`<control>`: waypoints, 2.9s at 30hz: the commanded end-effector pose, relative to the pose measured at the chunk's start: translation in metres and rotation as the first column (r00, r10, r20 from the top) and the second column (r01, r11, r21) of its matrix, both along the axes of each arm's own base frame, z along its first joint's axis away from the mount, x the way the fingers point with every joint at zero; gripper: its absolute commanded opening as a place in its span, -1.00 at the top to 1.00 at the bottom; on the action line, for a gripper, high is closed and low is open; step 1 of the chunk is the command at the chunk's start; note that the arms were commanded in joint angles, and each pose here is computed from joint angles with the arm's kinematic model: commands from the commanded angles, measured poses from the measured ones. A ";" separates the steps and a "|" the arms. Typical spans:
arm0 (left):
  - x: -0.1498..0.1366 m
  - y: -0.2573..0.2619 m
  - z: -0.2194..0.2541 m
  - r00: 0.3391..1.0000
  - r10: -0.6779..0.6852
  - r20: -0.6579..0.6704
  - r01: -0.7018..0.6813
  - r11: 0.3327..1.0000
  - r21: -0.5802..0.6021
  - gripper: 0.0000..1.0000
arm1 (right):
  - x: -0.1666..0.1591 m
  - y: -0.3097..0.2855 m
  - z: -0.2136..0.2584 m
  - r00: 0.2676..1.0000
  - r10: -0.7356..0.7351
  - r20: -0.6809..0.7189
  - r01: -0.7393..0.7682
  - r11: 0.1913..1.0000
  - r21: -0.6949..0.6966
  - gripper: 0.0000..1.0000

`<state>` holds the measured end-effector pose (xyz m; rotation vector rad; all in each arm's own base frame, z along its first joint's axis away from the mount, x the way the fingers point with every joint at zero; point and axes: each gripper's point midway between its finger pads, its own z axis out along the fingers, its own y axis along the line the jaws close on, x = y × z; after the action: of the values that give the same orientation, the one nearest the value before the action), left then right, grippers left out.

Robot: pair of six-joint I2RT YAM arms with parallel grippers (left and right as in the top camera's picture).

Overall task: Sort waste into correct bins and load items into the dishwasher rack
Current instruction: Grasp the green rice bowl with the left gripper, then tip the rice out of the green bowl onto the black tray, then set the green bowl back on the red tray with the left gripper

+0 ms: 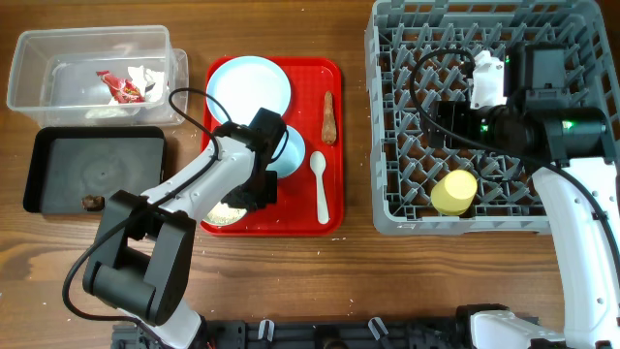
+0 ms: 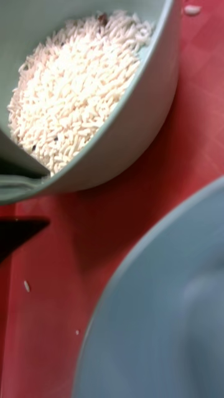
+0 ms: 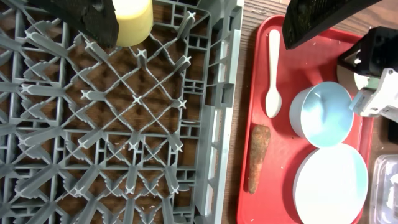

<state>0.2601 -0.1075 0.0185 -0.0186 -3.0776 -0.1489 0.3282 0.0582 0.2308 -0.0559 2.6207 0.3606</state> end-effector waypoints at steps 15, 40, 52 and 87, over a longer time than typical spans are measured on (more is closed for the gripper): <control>0.071 0.038 0.159 0.948 0.190 0.256 -0.125 0.960 -0.250 0.92 | -0.003 -0.001 -0.008 1.000 0.014 -0.026 -0.015 1.000 -0.020 -0.72; 0.112 0.252 0.198 0.621 0.763 -0.178 -0.137 -0.117 -0.984 0.92 | -0.005 -0.001 -0.009 0.999 0.018 -0.033 -0.019 1.000 -0.023 -0.78; 0.108 0.248 0.220 0.590 0.713 -0.379 -0.180 -0.342 -0.922 0.92 | -0.005 -0.001 -0.009 0.999 0.015 -0.034 -0.016 1.000 -0.022 -0.78; 0.035 0.037 0.131 0.947 0.310 0.080 -0.277 0.920 -0.277 0.92 | 0.003 -0.001 -0.005 1.000 0.016 0.004 -0.016 1.000 -0.025 -0.80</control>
<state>0.3089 -0.0620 0.1833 0.4202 -3.1565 0.6128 0.3309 0.0577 0.2321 -0.0714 2.6071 0.3514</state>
